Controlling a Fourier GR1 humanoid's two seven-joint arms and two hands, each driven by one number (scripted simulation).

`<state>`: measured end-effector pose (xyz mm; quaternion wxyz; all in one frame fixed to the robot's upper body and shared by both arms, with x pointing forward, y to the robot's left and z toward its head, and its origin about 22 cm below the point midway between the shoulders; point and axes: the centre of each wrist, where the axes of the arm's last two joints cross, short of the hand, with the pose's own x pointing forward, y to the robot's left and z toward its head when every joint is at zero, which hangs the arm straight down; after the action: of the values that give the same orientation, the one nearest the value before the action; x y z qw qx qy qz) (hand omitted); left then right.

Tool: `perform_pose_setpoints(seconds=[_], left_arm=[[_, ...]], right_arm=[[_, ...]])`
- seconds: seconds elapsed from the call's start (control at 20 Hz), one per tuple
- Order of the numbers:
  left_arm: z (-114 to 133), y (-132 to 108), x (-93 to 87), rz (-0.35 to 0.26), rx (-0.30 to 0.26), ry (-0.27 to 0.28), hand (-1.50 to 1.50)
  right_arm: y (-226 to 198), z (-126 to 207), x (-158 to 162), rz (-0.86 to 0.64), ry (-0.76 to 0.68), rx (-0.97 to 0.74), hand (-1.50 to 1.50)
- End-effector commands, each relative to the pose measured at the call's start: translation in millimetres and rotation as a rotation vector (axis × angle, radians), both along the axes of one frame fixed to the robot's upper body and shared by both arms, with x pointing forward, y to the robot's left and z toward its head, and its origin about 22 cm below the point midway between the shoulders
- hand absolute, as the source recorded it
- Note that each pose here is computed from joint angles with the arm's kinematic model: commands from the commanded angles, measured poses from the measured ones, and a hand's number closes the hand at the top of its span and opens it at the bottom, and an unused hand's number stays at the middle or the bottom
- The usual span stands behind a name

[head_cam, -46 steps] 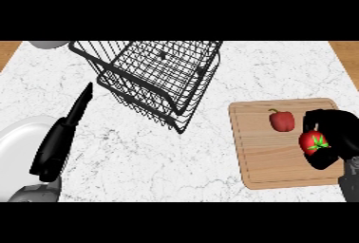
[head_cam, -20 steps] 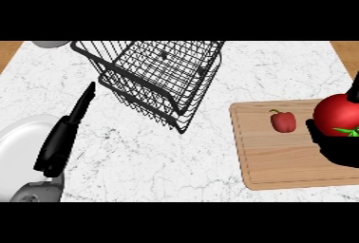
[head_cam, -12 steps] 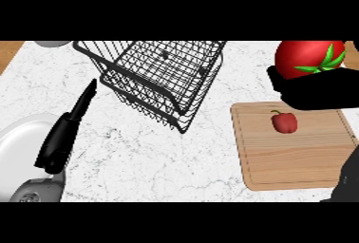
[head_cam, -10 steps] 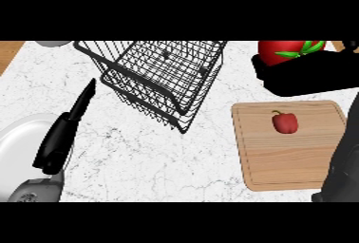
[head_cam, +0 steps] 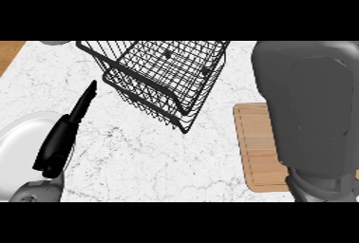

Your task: Pick the tomato from the cutting board and place it in the tiered basket

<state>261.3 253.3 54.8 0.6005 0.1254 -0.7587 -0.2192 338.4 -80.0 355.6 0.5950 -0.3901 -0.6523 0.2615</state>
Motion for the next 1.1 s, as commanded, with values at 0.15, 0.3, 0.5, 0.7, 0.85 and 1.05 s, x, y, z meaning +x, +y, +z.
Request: perform_pose_setpoints(seconds=[0.15, 0.3, 0.5, 0.7, 0.85, 1.05], left_arm=[[-3.3, -6.4, 1.4, -0.008, 0.004, -0.024, 0.0], [11.2, -13.9, 4.9, -0.029, 0.006, -0.003, 0.0], [16.9, -2.6, 6.2, -0.043, 0.02, -0.033, 0.0], [5.9, -5.7, 8.3, -0.056, 0.001, -0.011, 0.0], [20.0, -18.0, 16.8, -0.065, 0.009, -0.04, 0.0], [18.0, -8.9, 11.8, -0.058, 0.011, -0.015, 0.0]], right_arm=[[39.2, -26.6, 53.6, -0.028, 0.067, 0.062, 1.5], [55.9, -38.4, 66.6, -0.058, 0.091, 0.068, 1.5], [46.7, -58.2, 84.3, -0.11, 0.061, 0.259, 1.5], [47.7, -93.0, 97.2, -0.005, 0.055, 0.317, -1.5], [57.4, -77.8, 97.5, 0.025, 0.012, 0.404, -1.5], [49.9, -84.4, 101.1, 0.003, -0.171, 0.512, -1.5]])
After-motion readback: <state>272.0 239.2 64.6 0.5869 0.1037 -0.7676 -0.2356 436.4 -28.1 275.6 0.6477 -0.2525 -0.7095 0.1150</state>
